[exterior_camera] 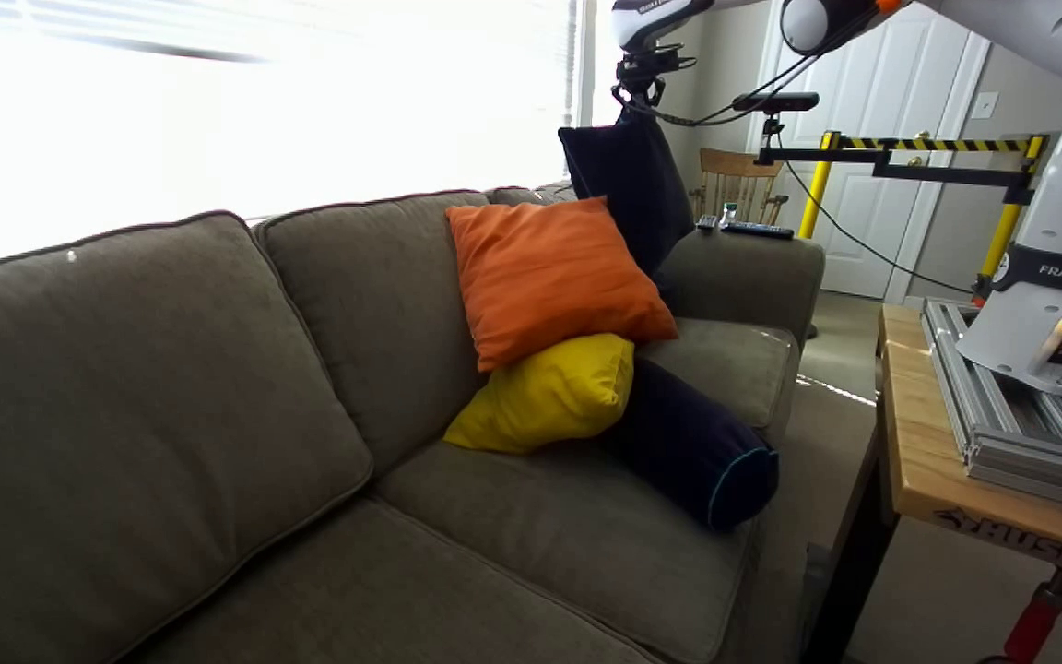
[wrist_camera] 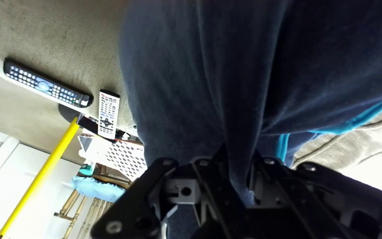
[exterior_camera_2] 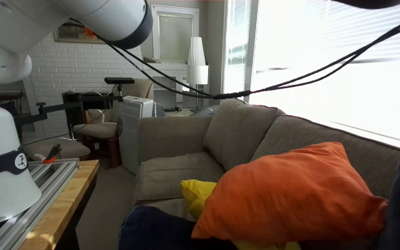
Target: Put the square-shaped blue pillow onto the orange one
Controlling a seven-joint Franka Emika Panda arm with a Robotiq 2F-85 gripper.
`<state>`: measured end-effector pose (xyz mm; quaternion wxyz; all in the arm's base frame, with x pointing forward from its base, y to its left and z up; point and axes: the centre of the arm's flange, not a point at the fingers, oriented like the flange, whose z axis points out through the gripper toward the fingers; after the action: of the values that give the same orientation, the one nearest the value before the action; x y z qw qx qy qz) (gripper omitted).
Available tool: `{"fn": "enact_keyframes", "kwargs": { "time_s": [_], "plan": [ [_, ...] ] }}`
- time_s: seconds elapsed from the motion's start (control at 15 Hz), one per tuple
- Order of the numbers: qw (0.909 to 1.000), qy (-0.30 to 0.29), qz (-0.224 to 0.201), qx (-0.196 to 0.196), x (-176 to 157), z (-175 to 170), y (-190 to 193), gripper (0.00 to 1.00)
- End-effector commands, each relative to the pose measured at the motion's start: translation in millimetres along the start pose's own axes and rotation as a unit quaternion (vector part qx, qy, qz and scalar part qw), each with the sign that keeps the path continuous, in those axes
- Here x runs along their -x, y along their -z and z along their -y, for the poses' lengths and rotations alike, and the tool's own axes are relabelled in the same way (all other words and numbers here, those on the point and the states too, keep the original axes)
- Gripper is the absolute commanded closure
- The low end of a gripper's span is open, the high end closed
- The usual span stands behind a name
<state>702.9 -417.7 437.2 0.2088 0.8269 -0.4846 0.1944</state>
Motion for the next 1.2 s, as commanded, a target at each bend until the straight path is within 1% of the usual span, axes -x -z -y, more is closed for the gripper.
{"fn": "enact_keyframes", "kwargs": {
  "time_s": [0.0, 0.27, 0.73, 1.13],
  "plan": [
    [0.9996, 0.027, 0.009, -0.008, -3.8, -10.6, 48.9, 0.98],
    [0.9984, 0.051, 0.02, -0.019, -2.2, -5.2, 74.3, 0.98],
    [0.9931, 0.096, 0.046, -0.048, 15.2, 18.6, 120.6, 0.98],
    [0.9885, 0.124, 0.057, -0.066, 32.7, 39.6, 165.7, 0.98]
  ]
}}
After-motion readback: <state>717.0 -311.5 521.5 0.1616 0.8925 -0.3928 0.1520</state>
